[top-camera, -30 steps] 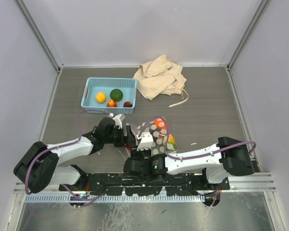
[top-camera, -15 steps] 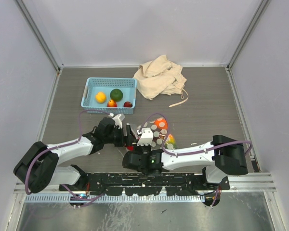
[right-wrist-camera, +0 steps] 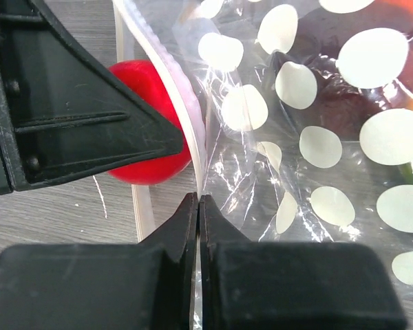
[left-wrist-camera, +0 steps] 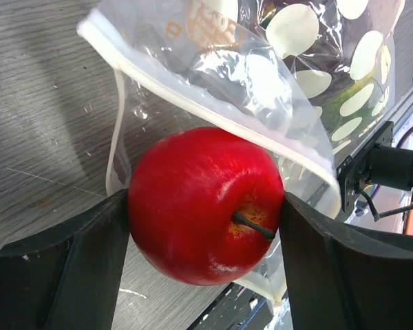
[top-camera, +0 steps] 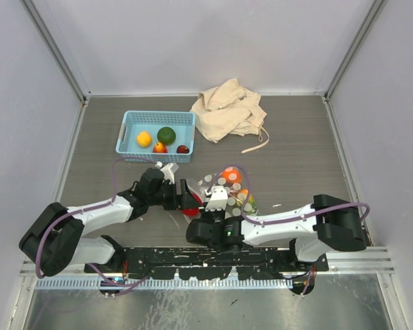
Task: Open the zip-top bag and remove the fake food
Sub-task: Pick up the fake fruit from the zipper food storage bag, then place the fake fruit in the bin.
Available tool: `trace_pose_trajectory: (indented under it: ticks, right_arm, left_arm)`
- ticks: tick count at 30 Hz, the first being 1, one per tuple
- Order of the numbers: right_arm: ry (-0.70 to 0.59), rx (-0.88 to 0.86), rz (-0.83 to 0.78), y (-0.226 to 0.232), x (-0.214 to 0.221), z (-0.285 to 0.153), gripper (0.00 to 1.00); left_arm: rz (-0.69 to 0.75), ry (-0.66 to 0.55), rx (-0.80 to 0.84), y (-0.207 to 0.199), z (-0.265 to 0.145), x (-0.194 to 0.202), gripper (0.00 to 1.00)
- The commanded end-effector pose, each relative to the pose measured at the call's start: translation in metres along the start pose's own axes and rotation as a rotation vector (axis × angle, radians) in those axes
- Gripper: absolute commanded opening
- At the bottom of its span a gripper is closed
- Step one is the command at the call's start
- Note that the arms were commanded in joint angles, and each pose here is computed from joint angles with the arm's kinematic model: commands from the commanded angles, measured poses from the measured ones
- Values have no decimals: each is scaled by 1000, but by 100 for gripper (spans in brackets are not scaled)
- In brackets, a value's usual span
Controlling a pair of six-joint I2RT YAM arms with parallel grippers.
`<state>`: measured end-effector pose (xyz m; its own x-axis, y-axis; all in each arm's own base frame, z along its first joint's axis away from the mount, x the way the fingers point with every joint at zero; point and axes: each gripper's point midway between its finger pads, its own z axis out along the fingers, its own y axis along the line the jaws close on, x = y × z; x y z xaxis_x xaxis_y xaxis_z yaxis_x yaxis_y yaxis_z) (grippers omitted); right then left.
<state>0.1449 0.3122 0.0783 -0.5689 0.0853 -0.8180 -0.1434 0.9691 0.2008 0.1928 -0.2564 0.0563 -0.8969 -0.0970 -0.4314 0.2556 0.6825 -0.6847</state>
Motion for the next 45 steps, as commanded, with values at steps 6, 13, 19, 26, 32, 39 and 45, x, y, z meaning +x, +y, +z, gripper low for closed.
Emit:
trace_pose_trajectory:
  ticks: [6,13,19,26,32,39,45]
  right_arm:
    - [-104,-90,154,-15,-40,-17,1]
    - [-112,-80,152,-36,-43,-14,1]
    - [-132,-110,174,-39,-50,-15,1]
    - [-164,-151,188,-42,-63,-19,1]
    - [-174,-155,185,-47,-68,-20,1]
    - [-168,-161,189,-48,-65,-19,1]
    - [-164,-163,192,-49,-64,-17,1]
  left_arm:
    - [18,-86,151,-33,-15,-16,51]
    - [-30,-138,294,-54,-35,-35,51]
    - [-60,-196,402,-71,-58,-62,51]
    - [-115,-303,366,-44,-86,-110,49]
    - [-146,-450,292,-21,-108,-167,47]
    - [-188,-538,148,5,-109,-217,46]
    - [-231,-541,-91,40,-108,-242,47]
